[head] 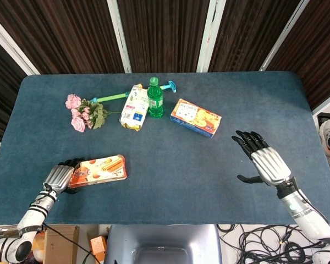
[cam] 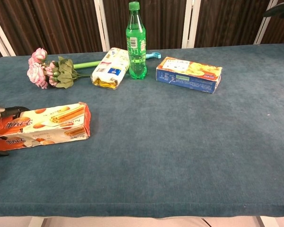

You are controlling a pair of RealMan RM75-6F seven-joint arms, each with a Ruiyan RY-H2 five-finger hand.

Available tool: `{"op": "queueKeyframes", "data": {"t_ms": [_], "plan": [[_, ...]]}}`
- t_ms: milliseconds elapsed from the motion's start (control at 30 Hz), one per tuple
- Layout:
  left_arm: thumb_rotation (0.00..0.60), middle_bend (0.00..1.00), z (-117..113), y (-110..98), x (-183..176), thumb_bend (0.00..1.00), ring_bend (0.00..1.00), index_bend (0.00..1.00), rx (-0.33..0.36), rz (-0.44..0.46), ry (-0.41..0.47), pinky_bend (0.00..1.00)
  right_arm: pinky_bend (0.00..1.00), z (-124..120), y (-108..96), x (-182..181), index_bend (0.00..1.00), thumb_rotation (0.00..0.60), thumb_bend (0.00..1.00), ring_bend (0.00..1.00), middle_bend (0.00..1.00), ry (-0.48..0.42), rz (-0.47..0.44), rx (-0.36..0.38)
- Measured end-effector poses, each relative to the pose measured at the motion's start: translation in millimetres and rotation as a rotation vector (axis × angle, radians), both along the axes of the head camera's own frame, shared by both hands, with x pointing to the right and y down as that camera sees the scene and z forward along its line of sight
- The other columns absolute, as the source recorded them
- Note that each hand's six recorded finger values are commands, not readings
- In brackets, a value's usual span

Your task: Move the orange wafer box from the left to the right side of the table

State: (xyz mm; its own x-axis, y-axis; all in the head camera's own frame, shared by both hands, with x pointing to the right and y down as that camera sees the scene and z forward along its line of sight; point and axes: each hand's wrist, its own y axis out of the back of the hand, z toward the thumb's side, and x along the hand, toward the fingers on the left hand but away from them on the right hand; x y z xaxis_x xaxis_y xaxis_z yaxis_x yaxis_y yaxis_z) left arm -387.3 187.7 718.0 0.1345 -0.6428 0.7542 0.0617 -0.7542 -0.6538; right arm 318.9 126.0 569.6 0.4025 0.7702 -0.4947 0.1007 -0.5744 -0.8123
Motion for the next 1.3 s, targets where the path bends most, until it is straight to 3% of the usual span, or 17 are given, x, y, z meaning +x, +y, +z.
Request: {"op": "queueKeyframes", "data": {"t_ms": [133, 233, 500, 767, 1000, 1300], "plan": [[0.6, 0.72, -4, -6, 1, 0.22, 0.71, 0.61, 0.045, -0.002, 0.026, 0.74, 0.0, 7, 3, -3, 0.0, 0.6, 0.07, 0.0, 0.0, 0.018, -0.016, -0.015], [0.6, 0.76, -7, -10, 2, 0.22, 0.75, 0.65, 0.065, -0.008, 0.053, 0.78, 0.0, 12, 5, -9, 0.0, 0.6, 0.07, 0.0, 0.0, 0.02, -0.025, -0.026], [0.6, 0.76, -24, -29, 19, 0.22, 0.75, 0.65, 0.123, -0.006, 0.142, 0.78, 0.0, 16, 0, -46, 0.0, 0.6, 0.07, 0.0, 0.0, -0.033, -0.079, -0.042], [0.6, 0.76, -33, -49, 74, 0.22, 0.75, 0.64, 0.156, 0.094, 0.183, 0.78, 0.0, 14, -12, -131, 0.0, 0.6, 0.07, 0.0, 0.0, -0.154, -0.168, -0.137], [0.6, 0.76, -39, -56, 110, 0.22, 0.75, 0.65, 0.16, 0.155, 0.171, 0.79, 0.0, 15, -23, -180, 0.0, 0.6, 0.07, 0.0, 0.0, -0.126, -0.217, -0.105], [0.6, 0.76, -47, -57, 117, 0.22, 0.75, 0.65, 0.153, 0.131, 0.174, 0.8, 0.0, 45, -19, -248, 0.0, 0.6, 0.07, 0.0, 0.0, -0.089, -0.212, -0.166]]}}
